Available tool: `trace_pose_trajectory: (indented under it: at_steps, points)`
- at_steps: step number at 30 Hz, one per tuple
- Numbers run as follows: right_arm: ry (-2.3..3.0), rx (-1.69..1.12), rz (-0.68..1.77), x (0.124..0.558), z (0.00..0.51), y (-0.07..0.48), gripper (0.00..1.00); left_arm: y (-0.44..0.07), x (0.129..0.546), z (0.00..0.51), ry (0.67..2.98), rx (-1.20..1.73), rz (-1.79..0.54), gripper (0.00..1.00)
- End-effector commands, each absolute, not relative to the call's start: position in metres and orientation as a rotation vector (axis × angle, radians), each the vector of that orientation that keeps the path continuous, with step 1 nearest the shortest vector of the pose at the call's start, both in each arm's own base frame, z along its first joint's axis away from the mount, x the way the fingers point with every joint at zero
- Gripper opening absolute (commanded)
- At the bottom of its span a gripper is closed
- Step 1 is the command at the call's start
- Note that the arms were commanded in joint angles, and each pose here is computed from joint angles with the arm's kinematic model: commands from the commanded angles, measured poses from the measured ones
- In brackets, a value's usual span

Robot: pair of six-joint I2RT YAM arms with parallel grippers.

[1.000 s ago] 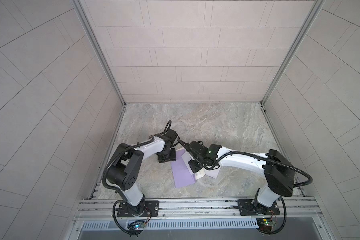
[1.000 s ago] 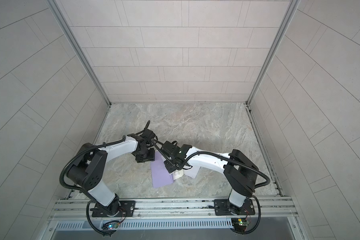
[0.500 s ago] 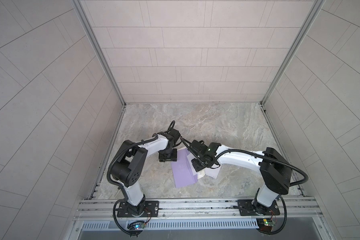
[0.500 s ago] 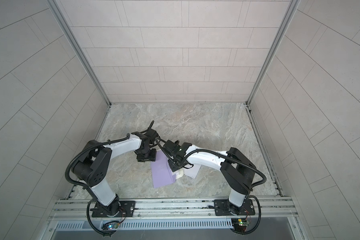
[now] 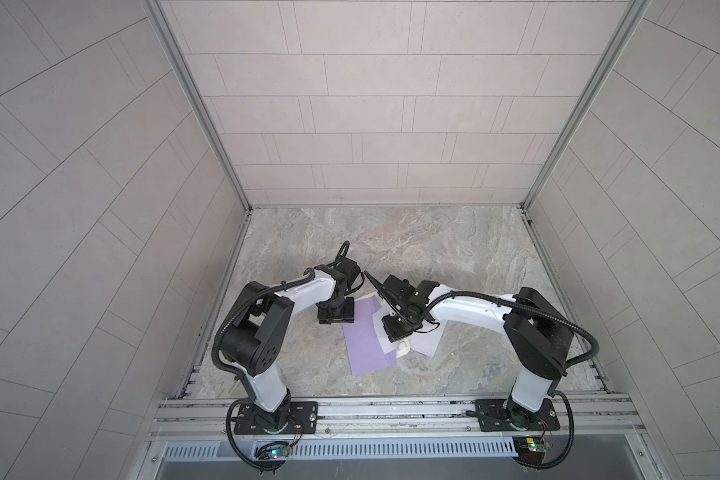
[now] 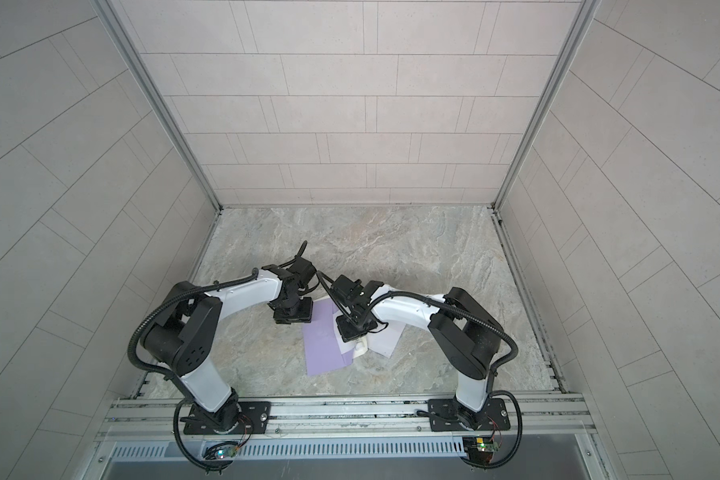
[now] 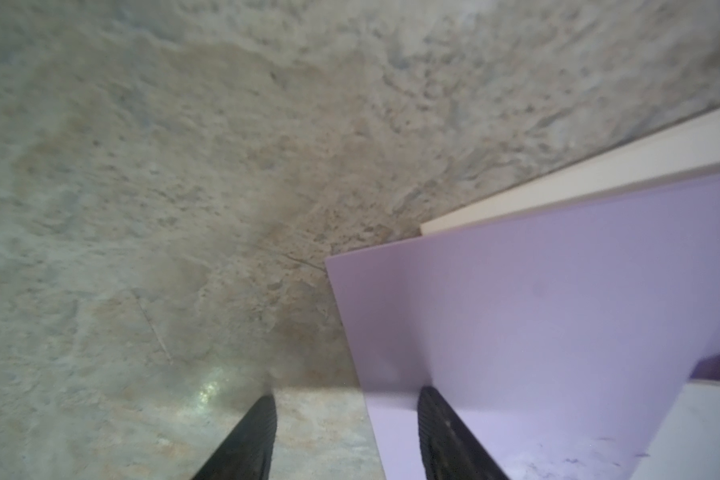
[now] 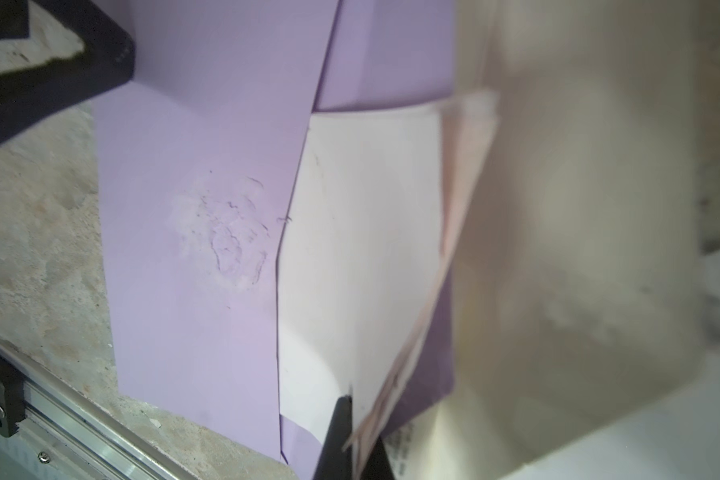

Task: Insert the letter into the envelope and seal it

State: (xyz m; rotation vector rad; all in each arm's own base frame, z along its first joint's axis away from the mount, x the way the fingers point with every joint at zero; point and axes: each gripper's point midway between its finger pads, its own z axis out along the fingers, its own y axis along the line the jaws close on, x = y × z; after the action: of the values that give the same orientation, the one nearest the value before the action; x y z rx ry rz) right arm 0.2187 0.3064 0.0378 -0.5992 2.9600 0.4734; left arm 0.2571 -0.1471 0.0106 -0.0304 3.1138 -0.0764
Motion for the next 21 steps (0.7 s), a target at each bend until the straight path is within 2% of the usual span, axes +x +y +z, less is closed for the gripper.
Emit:
trace_pose_trajectory:
  at_steps: [1,10,13,17,21]
  points:
    - [2.951,-0.631,0.532,0.222,0.038,0.320,0.00,-0.170,0.251,-0.006,3.145,0.005,-0.247,0.60]
    - [2.942,-0.672,0.649,0.223,0.031,0.340,0.00,-0.195,0.251,0.014,3.106,0.018,-0.486,0.62]
    - [2.938,-0.670,0.663,0.226,0.030,0.344,0.00,-0.200,0.250,0.023,3.088,-0.003,-0.579,0.66]
    - [2.935,-0.638,0.698,0.233,0.028,0.347,0.00,-0.194,0.248,0.029,3.078,-0.096,-0.656,0.80]
    - [2.936,-0.631,0.656,0.238,0.028,0.345,0.00,-0.171,0.241,0.028,3.096,-0.203,-0.596,0.83]
